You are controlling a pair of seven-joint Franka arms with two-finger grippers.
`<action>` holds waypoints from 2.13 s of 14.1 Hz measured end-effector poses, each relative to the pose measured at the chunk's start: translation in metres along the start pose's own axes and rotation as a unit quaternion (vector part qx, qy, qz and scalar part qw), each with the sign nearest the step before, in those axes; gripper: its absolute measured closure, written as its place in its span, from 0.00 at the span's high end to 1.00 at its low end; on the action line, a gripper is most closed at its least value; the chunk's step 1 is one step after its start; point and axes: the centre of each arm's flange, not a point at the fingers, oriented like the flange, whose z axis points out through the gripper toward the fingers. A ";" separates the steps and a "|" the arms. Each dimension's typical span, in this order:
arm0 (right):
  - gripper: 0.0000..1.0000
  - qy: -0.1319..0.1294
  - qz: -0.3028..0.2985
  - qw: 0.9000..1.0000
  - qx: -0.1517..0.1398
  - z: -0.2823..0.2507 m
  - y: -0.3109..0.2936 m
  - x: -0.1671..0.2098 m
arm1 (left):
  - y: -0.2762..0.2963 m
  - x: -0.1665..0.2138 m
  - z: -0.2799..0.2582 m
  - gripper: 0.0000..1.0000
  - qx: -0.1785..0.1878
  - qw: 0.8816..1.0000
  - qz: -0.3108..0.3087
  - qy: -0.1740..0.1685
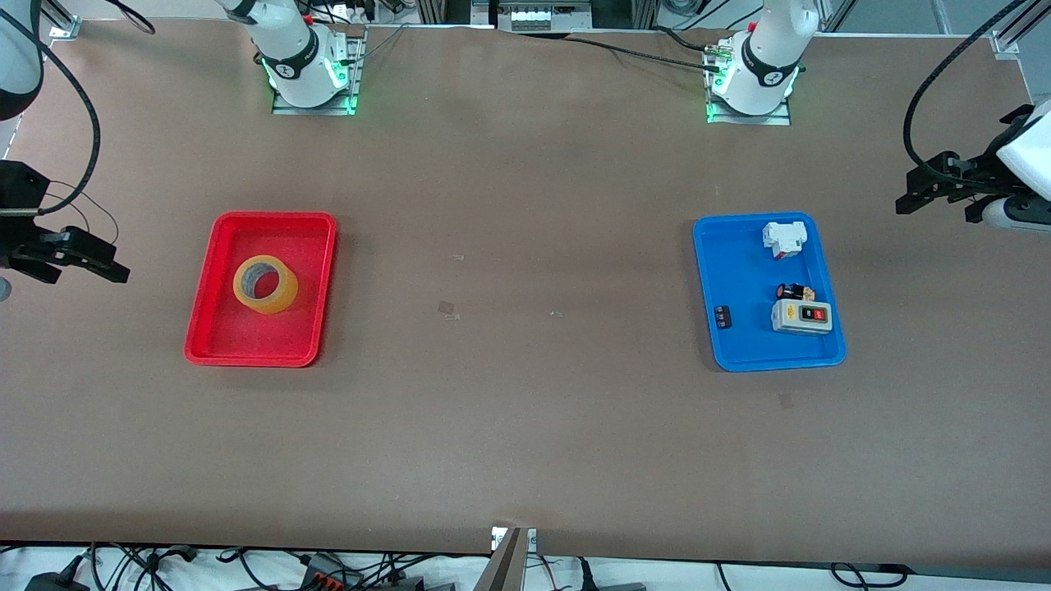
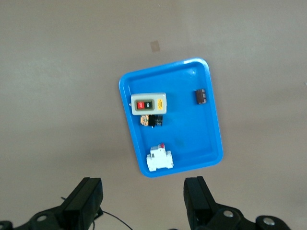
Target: Place and move tape with both arms
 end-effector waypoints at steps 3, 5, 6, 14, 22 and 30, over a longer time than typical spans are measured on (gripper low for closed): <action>1.00 -0.001 -0.001 1.000 0.003 0.017 -0.001 -0.035 | 0.013 -0.001 -0.002 1.00 0.000 1.000 -0.015 -0.005; 1.00 -0.011 -0.001 1.000 0.005 0.014 -0.002 -0.062 | 0.019 0.000 -0.002 1.00 0.001 0.999 -0.031 -0.005; 1.00 -0.012 -0.001 1.000 0.005 0.010 -0.002 -0.070 | 0.020 0.000 -0.002 1.00 0.001 0.999 -0.034 -0.005; 1.00 -0.006 -0.003 1.000 0.005 0.004 -0.004 -0.070 | 0.020 0.000 -0.002 1.00 0.001 0.999 -0.040 -0.006; 1.00 -0.009 -0.005 1.000 0.005 0.003 -0.006 -0.070 | 0.020 0.000 -0.002 1.00 0.001 0.999 -0.040 -0.007; 1.00 -0.033 -0.008 0.999 0.005 0.000 -0.009 -0.079 | 0.019 -0.001 -0.002 1.00 0.000 0.999 -0.041 -0.007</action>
